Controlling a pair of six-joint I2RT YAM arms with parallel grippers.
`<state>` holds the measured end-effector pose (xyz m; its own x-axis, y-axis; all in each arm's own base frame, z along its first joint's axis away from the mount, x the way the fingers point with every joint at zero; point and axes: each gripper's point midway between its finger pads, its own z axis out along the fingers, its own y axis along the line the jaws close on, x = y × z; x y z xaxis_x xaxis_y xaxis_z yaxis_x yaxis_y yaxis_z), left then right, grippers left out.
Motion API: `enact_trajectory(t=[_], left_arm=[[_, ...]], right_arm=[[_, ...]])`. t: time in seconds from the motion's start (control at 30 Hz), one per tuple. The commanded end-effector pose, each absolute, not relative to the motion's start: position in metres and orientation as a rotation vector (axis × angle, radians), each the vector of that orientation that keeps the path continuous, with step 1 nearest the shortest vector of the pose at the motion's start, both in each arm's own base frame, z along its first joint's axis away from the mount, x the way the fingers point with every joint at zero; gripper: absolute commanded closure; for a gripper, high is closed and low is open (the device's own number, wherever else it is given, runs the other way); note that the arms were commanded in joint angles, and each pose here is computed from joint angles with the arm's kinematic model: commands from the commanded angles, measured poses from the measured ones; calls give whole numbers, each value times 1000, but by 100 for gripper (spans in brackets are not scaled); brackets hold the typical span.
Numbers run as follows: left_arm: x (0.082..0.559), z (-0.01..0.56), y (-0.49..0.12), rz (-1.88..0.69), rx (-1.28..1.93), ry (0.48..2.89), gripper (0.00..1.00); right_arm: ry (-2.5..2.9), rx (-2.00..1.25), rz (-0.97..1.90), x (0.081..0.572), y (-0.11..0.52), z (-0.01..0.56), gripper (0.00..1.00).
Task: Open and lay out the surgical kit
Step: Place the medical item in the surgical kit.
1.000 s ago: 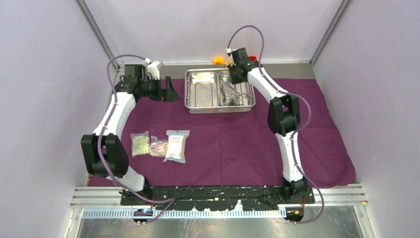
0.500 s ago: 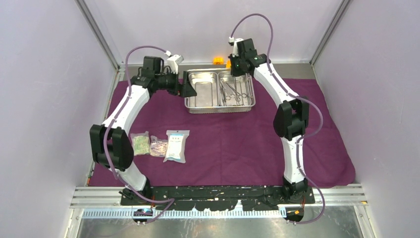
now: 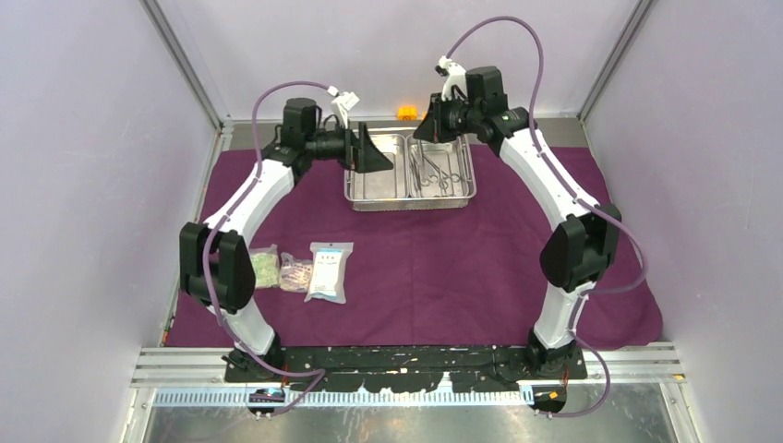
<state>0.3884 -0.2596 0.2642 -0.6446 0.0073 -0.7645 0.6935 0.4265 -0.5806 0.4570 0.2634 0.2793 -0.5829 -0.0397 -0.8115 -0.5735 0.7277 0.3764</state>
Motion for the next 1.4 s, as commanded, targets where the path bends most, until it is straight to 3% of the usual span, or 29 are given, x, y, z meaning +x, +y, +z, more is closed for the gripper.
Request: enact_trajectory(t=[0.0,0.47,0.8,1.2,1.37], left_arm=[[372,293,-283,-1413,688,1796,17],[342,304,-317,-1589,746,1603,17],[332,305,-321,-1654,708,1585,37],[346,300,-314,-1644,645,1617,50],[348,299,-315,-1658,645,1625,62]], right_arm=[[1922,-549,1084,417,286,329,100],[1765,-581,1418,378,306,362,100],[1703,-549,1488,378,300,369,100],[1691,-566,1521,374,300,362,100],[1694,-566,1529,375,300,359,100]])
